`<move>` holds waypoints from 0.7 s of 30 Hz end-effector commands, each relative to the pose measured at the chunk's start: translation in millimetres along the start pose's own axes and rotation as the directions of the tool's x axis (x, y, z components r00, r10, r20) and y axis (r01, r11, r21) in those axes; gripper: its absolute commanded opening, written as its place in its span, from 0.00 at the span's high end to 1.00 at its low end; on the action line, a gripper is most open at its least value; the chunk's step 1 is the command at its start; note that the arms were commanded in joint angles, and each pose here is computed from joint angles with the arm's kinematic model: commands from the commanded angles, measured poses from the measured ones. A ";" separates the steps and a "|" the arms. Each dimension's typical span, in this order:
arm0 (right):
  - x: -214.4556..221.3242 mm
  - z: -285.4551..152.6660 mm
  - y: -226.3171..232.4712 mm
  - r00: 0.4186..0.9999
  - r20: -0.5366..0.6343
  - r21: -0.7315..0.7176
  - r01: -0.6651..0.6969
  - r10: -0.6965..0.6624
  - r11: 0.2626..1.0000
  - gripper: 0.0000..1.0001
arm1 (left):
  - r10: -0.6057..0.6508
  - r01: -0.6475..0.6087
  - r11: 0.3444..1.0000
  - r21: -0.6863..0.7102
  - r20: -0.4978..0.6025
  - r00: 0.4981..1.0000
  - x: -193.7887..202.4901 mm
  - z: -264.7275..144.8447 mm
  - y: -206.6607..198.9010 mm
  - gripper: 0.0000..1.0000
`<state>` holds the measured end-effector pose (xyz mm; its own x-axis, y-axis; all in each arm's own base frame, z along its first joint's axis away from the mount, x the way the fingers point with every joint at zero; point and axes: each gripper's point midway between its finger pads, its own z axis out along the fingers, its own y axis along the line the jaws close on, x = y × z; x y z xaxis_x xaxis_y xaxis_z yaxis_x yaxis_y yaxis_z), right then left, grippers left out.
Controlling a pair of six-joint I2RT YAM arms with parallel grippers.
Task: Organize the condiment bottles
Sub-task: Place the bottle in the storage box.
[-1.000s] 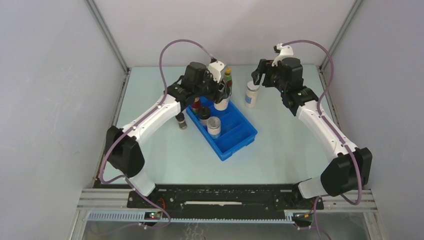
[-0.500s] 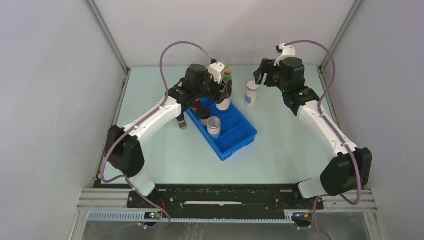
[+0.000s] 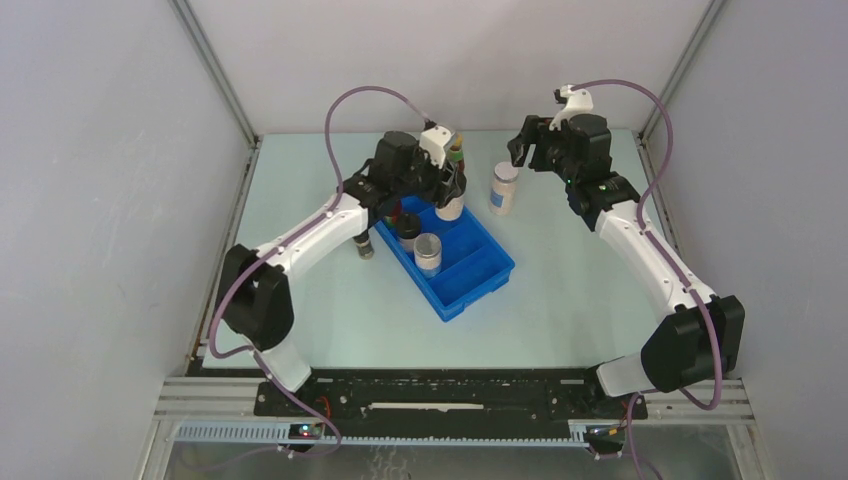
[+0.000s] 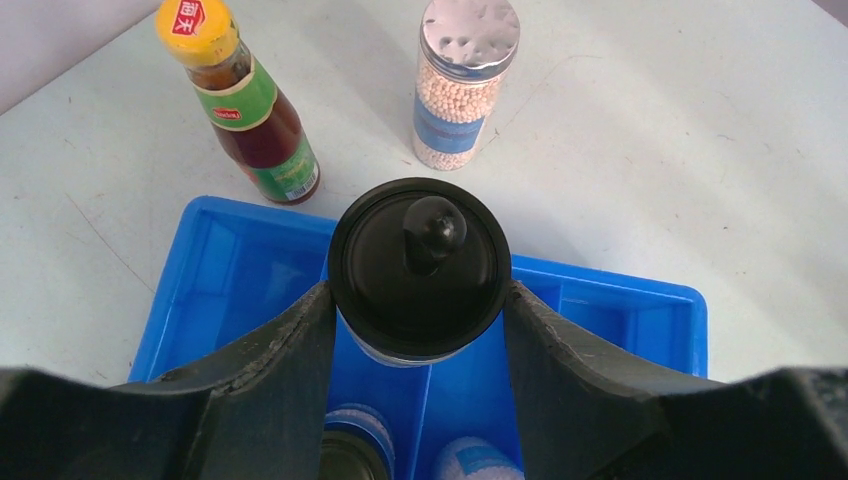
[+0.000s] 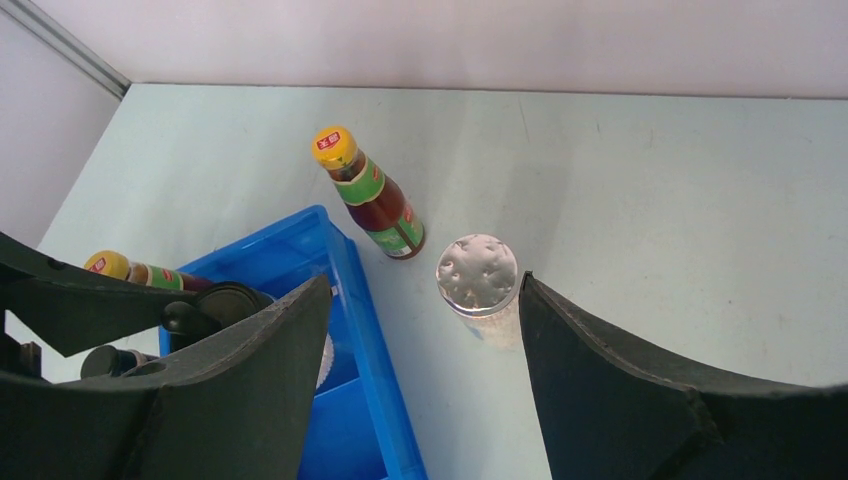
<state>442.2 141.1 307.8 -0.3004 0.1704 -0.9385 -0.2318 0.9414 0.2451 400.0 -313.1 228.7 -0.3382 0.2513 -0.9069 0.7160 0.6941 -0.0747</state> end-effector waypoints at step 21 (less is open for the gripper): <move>-4.9 12.6 0.7 0.999 0.034 -0.019 -0.013 0.013 1.000 0.22 | -0.003 0.004 1.000 -0.021 0.050 0.999 13.1 23.0 7.2 1.00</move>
<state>449.5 144.0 300.0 -0.3080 0.1690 -0.9363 -0.2362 0.9397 0.2473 405.6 -314.6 190.4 -0.3743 0.2688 -0.8875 0.7040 0.7053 -0.0833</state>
